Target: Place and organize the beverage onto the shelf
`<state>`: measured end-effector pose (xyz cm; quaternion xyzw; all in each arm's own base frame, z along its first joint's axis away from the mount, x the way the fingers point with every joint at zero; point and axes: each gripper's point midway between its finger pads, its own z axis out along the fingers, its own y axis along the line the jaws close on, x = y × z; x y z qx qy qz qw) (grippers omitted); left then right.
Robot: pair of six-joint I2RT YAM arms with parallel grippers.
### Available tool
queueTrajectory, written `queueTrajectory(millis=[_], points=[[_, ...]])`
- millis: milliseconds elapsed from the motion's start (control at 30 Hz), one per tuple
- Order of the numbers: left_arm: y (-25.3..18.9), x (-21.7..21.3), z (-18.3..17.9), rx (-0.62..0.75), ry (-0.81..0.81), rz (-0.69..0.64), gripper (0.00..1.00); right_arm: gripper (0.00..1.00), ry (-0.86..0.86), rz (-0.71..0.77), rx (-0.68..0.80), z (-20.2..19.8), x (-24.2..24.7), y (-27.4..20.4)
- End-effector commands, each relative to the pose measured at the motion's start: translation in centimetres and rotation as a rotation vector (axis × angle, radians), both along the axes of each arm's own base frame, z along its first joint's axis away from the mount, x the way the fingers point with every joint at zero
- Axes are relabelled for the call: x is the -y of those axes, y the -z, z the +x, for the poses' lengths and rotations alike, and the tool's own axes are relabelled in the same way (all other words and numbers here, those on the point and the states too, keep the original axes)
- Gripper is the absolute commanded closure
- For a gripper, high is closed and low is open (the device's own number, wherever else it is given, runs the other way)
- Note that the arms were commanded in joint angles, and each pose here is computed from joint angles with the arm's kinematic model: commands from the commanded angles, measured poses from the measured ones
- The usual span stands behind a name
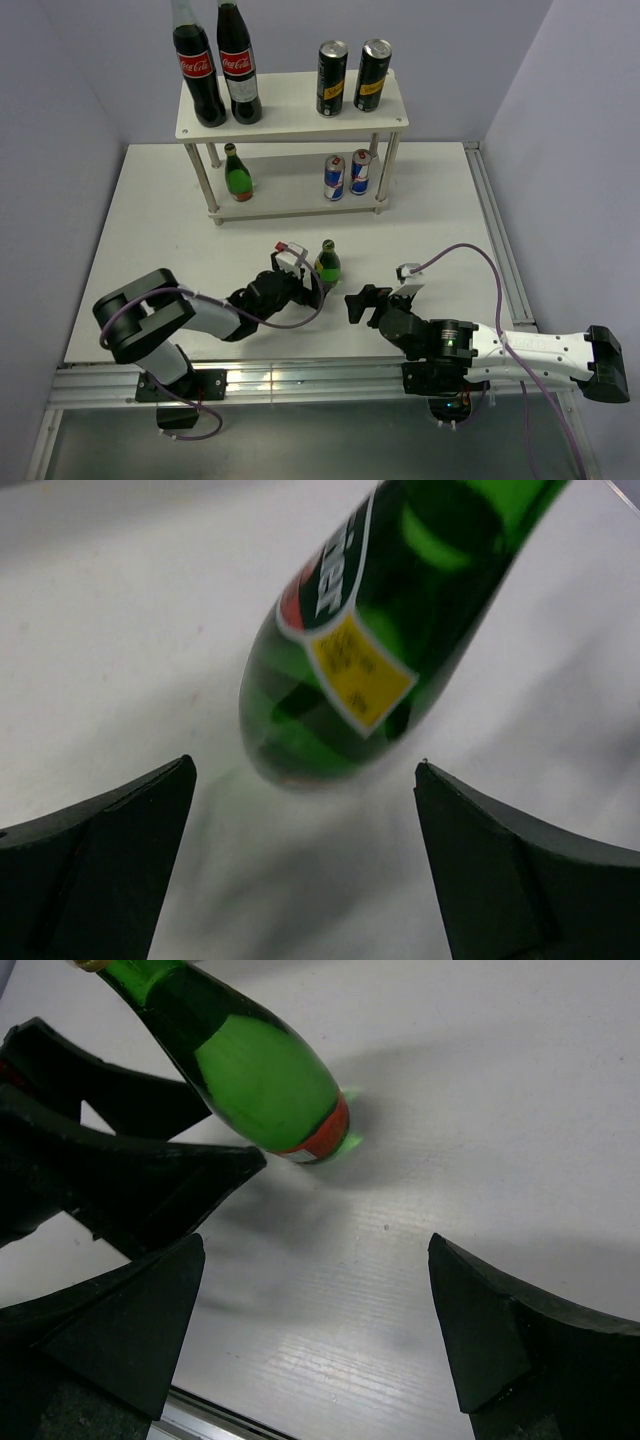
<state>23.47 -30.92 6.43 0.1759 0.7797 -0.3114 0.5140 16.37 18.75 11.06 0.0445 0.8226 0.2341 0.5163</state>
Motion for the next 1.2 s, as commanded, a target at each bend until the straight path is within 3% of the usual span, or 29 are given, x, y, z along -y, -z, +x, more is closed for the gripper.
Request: queueTrajectory(millis=[0, 367, 533, 600, 733, 767, 800, 833, 1167], points=[[-4.2, 2.7, 2.6, 0.132, -0.027, -0.111, 0.02, 0.00, 0.020, 0.024, 0.021, 0.2, 0.0, -0.7], [-2.0, 4.8, 5.1, 0.137, -0.071, -0.075, 0.06, 0.00, 0.011, 0.016, 0.021, 0.3, -0.3, -0.6], [-0.7, 6.2, 6.2, 0.132, -0.078, -0.059, 0.16, 0.00, 0.009, 0.015, 0.019, 0.2, -0.3, -0.6], [-0.8, 6.2, 6.8, 0.137, -0.108, -0.061, 0.35, 0.00, 0.009, 0.013, 0.018, 0.2, -0.3, -0.5], [-0.8, 5.7, 7.5, 0.141, -0.156, -0.044, 0.60, 0.00, 0.006, 0.011, 0.016, 0.2, -0.3, -0.5], [-0.8, 5.5, 7.7, 0.139, -0.169, -0.034, 0.70, 0.00, 0.005, 0.014, 0.016, 0.2, -0.4, -0.5], [-0.5, 4.8, 7.9, 0.135, -0.206, -0.006, 0.92, 0.00, 0.006, 0.009, 0.016, 0.2, -0.3, -0.4], [-1.2, 4.3, 8.1, 0.141, -0.229, -0.010, 1.00, 0.00, 0.004, 0.012, 0.017, 0.2, -0.4, -0.5], [-6.6, -4.3, 9.9, 0.220, -0.528, 0.107, 1.00, 0.00, 0.001, 0.018, 0.021, 0.2, -0.4, -0.6]])
